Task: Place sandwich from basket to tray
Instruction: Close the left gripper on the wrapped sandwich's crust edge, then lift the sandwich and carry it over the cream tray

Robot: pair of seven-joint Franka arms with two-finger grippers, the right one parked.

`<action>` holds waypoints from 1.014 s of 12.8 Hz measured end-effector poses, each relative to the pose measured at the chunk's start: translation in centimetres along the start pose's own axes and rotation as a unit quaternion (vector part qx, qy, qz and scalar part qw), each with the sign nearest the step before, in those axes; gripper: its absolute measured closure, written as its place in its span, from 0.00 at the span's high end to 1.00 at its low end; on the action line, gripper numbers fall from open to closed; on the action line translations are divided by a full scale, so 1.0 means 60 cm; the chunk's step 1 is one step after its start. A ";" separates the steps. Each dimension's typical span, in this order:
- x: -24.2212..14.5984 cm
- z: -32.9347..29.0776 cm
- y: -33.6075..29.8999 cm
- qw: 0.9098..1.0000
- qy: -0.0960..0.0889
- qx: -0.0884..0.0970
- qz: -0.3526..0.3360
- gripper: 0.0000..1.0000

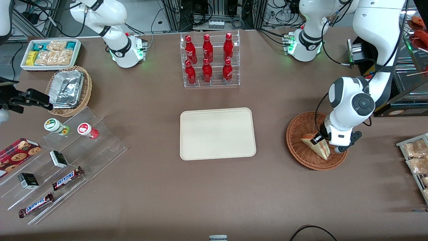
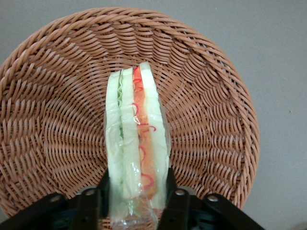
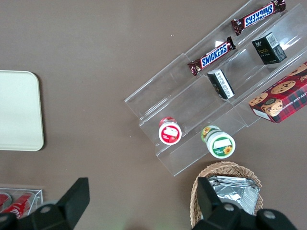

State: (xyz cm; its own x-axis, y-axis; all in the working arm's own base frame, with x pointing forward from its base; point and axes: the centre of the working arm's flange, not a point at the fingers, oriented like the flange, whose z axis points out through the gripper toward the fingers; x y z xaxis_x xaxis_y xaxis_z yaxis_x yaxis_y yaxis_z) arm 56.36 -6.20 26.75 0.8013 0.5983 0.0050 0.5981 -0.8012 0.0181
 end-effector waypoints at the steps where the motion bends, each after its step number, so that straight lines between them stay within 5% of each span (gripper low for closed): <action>1: 0.000 0.000 0.000 1.000 0.000 0.000 0.000 0.34; 4: 0.002 -0.007 0.001 1.000 0.003 0.000 0.002 0.25; 6: 0.005 -0.030 0.002 1.000 0.005 0.017 0.015 0.15; 9: 0.009 -0.125 0.024 0.999 -0.006 0.045 0.026 0.15; 13: -0.024 -0.305 0.108 0.996 -0.016 0.059 0.058 0.15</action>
State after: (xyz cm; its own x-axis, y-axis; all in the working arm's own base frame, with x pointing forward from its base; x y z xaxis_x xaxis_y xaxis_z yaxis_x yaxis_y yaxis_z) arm 58.82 -12.00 45.14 0.8644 0.5019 -0.0315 0.4971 -0.8622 -0.0975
